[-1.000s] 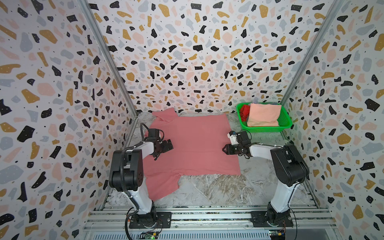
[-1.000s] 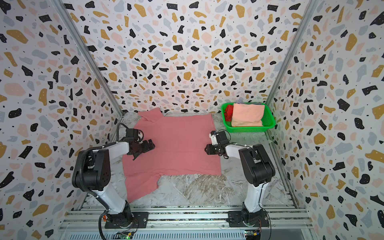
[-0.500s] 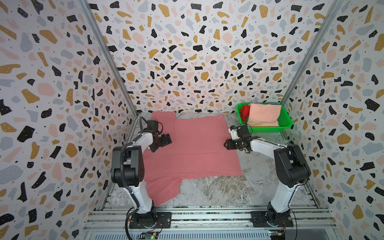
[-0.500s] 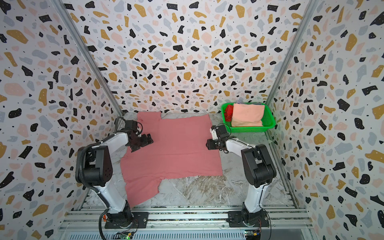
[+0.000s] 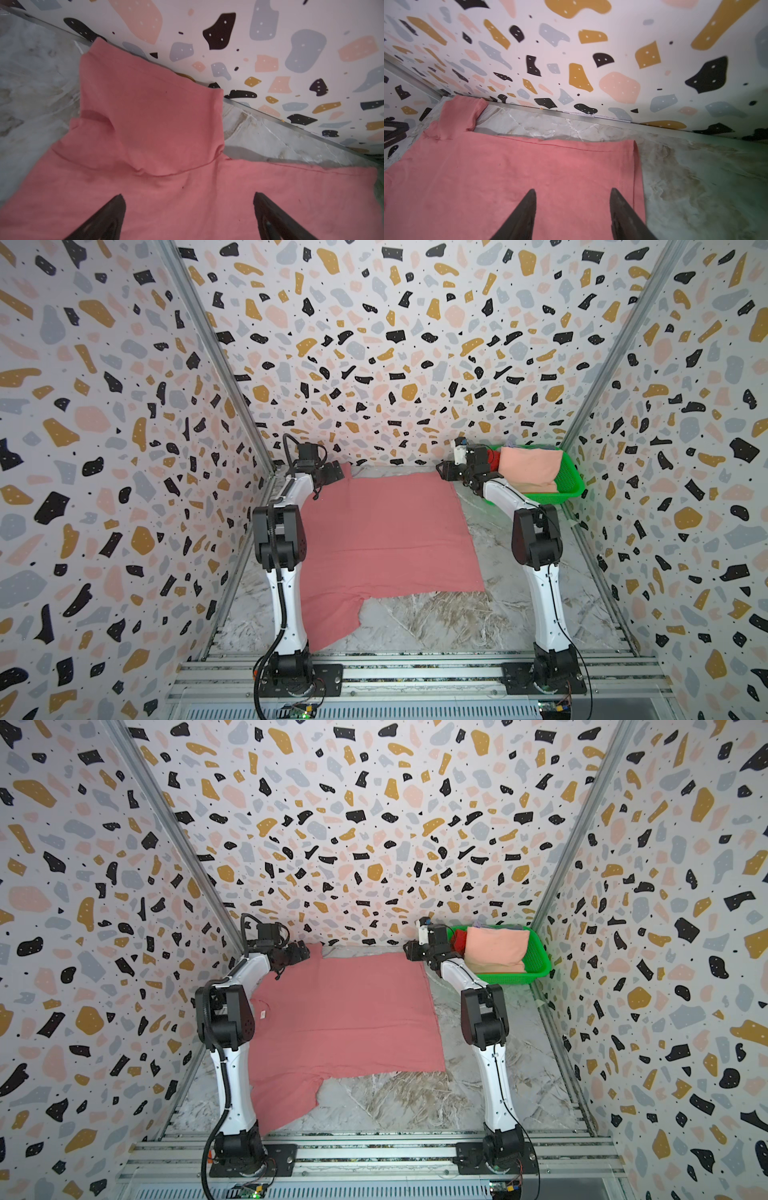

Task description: Fold and stack the t-shirts

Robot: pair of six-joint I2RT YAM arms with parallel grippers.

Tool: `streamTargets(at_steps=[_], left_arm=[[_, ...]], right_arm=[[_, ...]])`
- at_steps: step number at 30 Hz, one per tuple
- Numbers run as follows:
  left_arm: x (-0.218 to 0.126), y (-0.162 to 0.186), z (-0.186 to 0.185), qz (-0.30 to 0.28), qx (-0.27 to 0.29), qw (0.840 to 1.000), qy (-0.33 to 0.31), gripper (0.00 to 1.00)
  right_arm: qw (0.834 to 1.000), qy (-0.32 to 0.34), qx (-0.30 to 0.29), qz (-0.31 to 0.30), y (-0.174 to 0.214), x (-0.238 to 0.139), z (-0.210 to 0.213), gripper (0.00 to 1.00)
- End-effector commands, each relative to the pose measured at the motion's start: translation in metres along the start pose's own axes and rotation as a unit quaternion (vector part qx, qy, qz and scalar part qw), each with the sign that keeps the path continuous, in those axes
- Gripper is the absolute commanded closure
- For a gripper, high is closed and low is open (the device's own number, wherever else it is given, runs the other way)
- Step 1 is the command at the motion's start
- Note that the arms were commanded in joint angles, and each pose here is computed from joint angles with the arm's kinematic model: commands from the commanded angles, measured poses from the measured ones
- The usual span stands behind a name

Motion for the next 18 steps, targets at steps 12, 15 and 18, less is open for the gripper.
streamTargets(at_steps=[12, 15, 18], left_arm=[[0.036, 0.028, 0.023, 0.032, -0.056, 0.998, 0.017, 0.05], [0.036, 0.042, 0.031, 0.053, -0.049, 0.997, 0.006, 0.05], [0.035, 0.054, 0.039, 0.073, -0.042, 0.996, -0.011, 0.05]], right_arm=[[0.996, -0.082, 0.017, 0.039, 0.031, 0.036, 0.017, 0.43], [0.993, -0.079, 0.009, 0.082, 0.056, 0.041, 0.026, 0.44], [0.990, -0.063, 0.010, 0.125, 0.082, 0.043, 0.030, 0.44]])
Point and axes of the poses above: each gripper's point midway between its finger pads, its own x axis out along the fingers, its own z axis along the line the jaws close on, y = z × x, the point moved 4 cm from there along -x, back along the fingers, and after that the axes turned 12 degrees about -x, right-handed, at the moved point
